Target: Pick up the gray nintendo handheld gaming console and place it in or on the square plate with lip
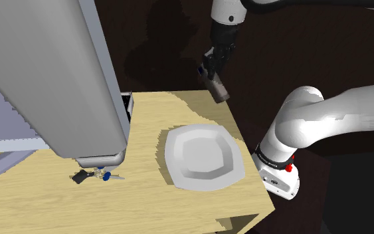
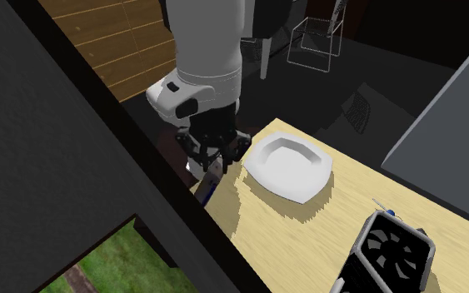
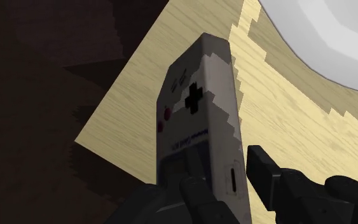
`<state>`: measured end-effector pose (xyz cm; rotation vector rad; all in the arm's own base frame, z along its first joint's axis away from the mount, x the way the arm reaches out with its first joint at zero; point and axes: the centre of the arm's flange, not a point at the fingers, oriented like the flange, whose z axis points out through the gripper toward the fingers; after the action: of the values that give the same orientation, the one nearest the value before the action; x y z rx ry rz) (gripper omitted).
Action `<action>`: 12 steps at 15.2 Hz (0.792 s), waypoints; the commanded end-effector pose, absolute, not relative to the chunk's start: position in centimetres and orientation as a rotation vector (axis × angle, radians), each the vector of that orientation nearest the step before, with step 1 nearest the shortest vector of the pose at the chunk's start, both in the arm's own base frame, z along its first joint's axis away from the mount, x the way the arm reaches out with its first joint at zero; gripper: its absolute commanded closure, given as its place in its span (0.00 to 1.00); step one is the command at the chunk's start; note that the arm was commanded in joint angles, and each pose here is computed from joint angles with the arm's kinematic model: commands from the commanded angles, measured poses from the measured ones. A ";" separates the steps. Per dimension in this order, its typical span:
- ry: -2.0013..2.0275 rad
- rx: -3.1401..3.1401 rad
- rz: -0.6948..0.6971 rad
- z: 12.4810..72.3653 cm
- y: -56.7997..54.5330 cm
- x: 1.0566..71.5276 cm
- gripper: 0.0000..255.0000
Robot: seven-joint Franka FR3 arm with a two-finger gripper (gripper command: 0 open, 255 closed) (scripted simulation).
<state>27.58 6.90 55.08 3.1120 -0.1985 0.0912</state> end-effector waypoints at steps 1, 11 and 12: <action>-0.198 3.112 0.091 56.2 6.9 27.6 1.00; -0.198 3.112 0.091 60.1 11.3 24.7 1.00; -0.198 3.112 0.091 60.3 12.4 24.0 1.00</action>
<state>24.81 11.47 60.07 3.1116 -0.1969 0.0921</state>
